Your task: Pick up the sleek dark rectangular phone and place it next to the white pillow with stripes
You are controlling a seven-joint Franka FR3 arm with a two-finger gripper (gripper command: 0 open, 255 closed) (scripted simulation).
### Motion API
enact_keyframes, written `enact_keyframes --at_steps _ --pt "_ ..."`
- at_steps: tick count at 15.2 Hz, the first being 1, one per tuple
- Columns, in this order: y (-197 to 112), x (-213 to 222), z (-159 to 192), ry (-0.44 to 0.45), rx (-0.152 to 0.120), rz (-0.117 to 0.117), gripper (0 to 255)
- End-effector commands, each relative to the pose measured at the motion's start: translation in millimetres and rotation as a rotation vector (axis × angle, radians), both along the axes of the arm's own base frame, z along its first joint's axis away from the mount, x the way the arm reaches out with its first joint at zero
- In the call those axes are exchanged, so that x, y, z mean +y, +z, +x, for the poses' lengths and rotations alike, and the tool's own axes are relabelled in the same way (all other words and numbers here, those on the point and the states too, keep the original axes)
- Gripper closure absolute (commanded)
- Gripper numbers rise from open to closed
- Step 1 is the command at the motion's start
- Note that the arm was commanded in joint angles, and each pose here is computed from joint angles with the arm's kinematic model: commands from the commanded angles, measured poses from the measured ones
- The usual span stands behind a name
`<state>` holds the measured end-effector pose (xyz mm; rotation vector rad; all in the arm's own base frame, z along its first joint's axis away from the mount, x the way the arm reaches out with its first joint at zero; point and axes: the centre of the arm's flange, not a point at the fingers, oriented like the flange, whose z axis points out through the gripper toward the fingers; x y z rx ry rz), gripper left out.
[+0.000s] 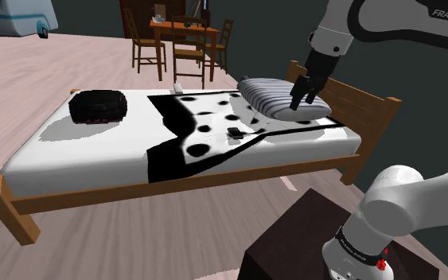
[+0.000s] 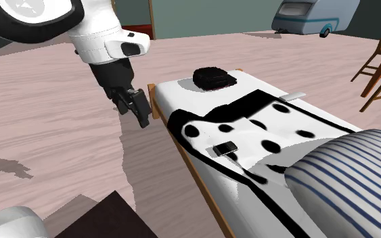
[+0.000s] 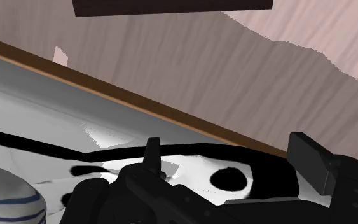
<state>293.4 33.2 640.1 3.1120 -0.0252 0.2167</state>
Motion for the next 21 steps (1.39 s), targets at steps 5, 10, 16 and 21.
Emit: enact_keyframes --at_steps 5,10,16,21 --pt "-29.4 -6.3 45.3 -0.034 0.014 -0.002 0" --pt "-66.9 -16.4 101.1 -0.077 0.031 -0.005 0" --pt "-113.2 -31.7 166.4 -0.128 0.051 -0.008 0" --pt "-152.7 -47.2 219.5 -0.17 0.068 -0.011 0"
